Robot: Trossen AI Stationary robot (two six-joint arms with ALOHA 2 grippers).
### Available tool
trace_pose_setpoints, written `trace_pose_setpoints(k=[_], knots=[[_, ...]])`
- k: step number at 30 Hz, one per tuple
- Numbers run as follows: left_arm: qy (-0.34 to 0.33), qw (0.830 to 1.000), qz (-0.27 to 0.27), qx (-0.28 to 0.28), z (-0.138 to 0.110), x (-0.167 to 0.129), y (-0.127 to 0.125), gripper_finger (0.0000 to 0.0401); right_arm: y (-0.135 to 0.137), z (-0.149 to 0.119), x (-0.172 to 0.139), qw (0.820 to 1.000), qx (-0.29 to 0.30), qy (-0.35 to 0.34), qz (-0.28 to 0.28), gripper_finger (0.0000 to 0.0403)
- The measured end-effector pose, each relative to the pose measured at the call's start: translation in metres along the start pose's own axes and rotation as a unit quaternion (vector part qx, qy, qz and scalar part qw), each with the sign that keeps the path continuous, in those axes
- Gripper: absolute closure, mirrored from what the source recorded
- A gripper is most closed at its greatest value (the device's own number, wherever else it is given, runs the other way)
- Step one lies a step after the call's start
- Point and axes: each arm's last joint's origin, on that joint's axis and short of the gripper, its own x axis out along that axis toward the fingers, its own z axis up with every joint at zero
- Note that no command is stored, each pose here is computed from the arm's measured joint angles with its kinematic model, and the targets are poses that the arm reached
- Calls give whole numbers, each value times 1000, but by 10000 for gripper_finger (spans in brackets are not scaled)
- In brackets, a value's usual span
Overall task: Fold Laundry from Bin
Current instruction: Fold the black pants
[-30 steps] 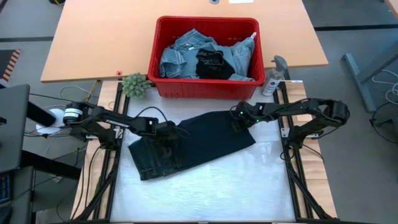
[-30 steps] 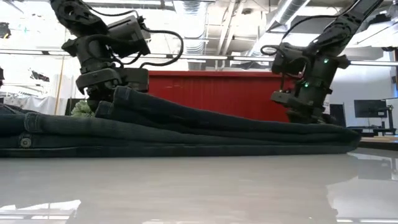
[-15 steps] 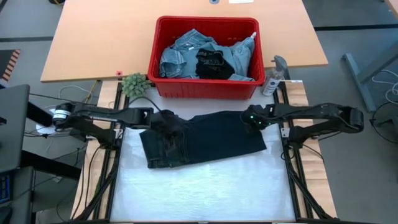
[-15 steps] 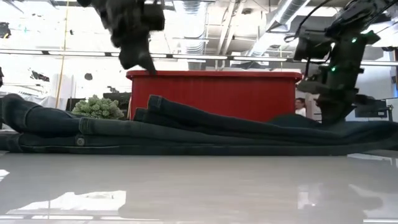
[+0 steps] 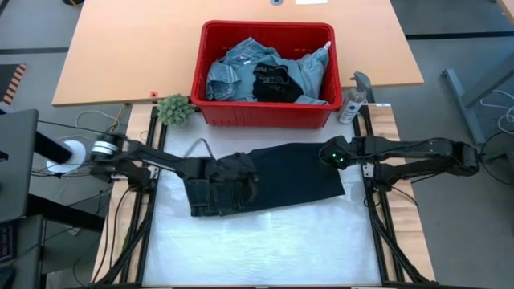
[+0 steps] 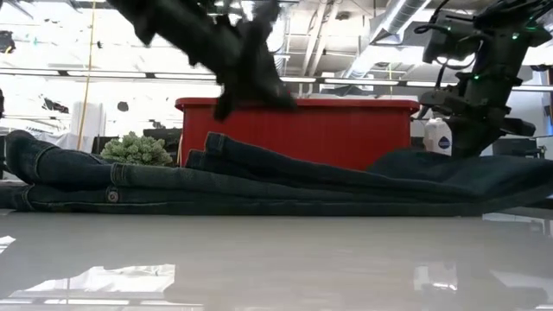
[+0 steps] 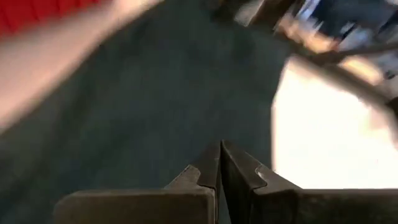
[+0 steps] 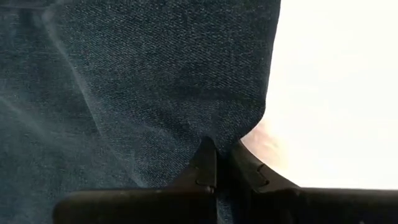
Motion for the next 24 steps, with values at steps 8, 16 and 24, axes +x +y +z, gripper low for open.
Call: trace_pose_setpoints(k=[8,16,24], knots=[[81,995,41,-28,-47,47,10,401,3,-8,-3,1000,6,8,7,369],[137,989,43,-44,-71,67,26,401,19,-6,-35,999,-11,9,44,369],[127,990,33,-51,-60,73,31,401,35,7,-80,996,-26,-25,84,369]])
